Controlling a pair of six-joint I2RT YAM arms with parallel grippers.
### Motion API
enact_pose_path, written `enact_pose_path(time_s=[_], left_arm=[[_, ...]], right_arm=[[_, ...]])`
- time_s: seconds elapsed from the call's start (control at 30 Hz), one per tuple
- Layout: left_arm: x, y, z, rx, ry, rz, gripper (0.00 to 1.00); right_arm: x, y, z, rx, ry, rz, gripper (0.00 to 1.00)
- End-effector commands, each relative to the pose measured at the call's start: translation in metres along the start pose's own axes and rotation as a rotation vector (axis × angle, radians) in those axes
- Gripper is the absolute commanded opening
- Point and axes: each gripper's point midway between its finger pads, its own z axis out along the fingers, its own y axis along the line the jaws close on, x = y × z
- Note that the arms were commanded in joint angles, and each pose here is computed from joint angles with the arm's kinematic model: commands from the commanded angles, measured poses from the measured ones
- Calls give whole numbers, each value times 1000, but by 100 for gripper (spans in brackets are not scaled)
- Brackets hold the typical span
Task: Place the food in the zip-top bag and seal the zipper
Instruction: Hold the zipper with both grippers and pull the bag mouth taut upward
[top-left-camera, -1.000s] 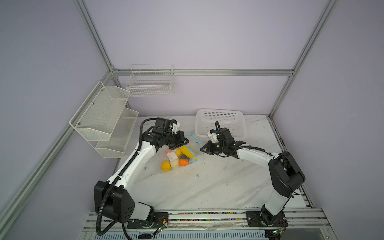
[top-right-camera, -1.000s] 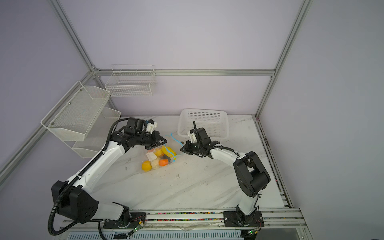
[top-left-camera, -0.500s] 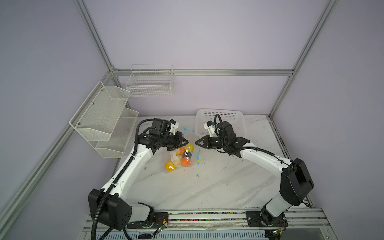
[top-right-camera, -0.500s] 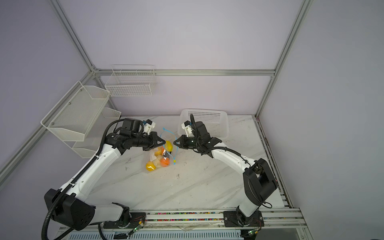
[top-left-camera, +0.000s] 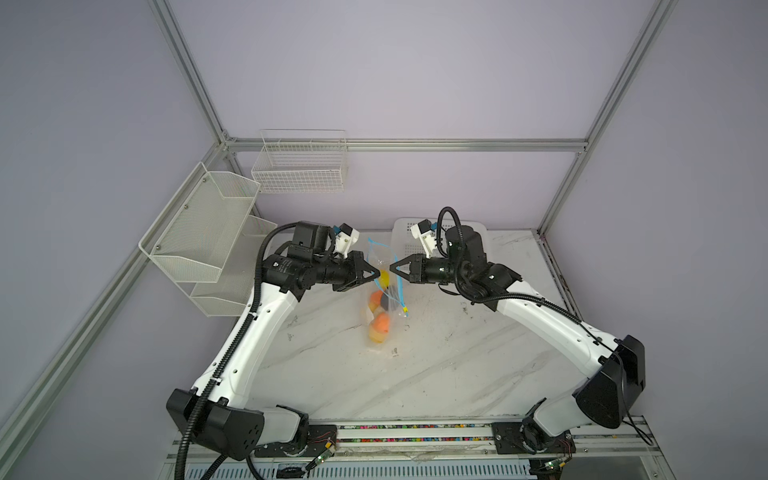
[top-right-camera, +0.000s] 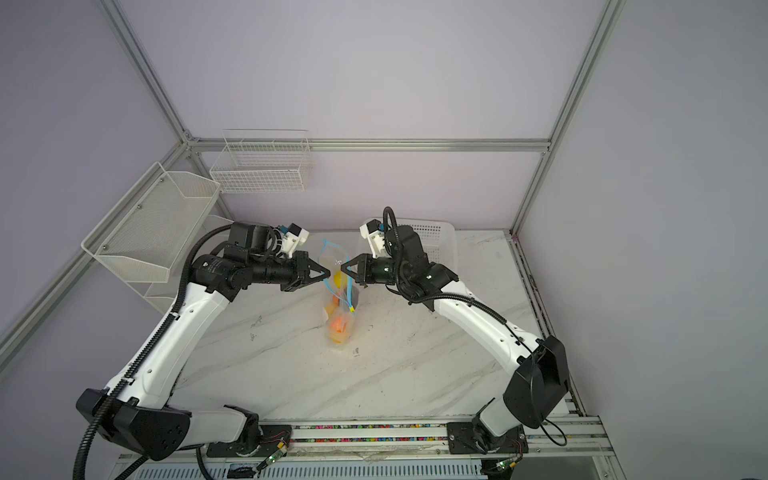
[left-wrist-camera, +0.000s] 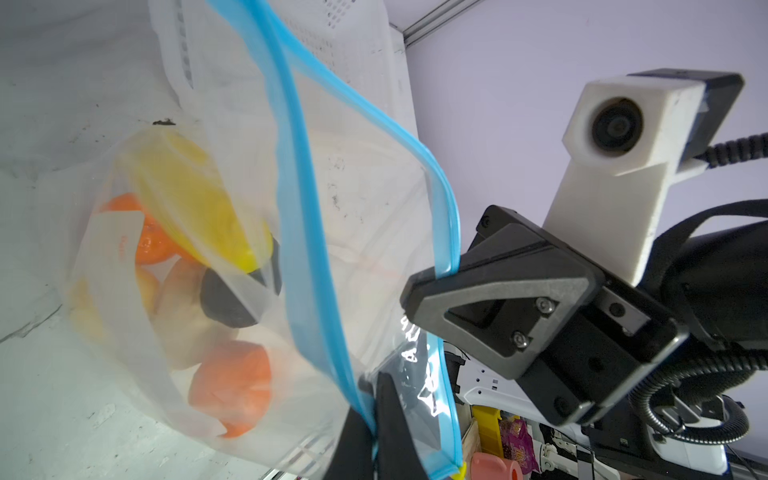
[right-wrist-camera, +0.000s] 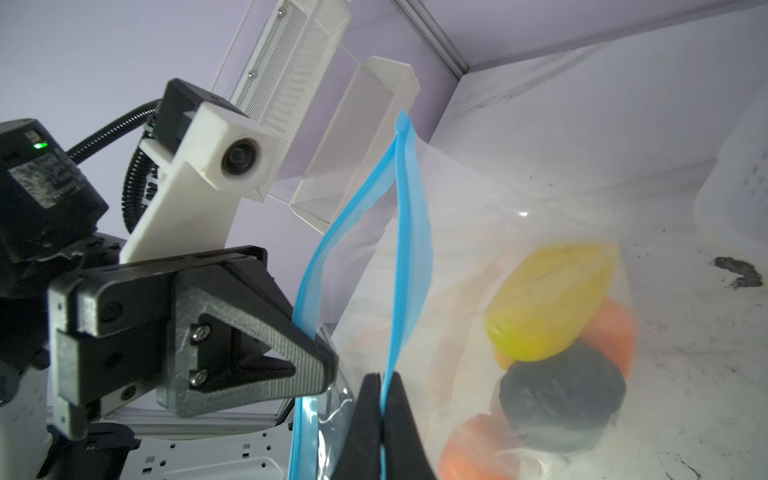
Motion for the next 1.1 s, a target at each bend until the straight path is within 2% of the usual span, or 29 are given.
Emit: enact_pose_path(time_s=[0.0,0.2,0.43,0.6,0.87,1.07], left_arm=[[-12,-44,-26,91,-54,85,0],[-7,-36,-11,91,-15,51,0],[16,-2,32,91,86,-36,0],[15,3,36,73,81,-23,0],[7,2,38,69,71,-9,0],[2,7,33,41,52,-2,0]], right_arm=[[-24,33,-24,-19,-76,-79,0],[-19,25,-25,18,-71,-72,0],[14,-22,3,53,-8,6,0],[9,-19,2,52,-18,-12,0],[5,-20,5,62,-20,-49,11],[-19,-21,-11,112,-92,-123,31]])
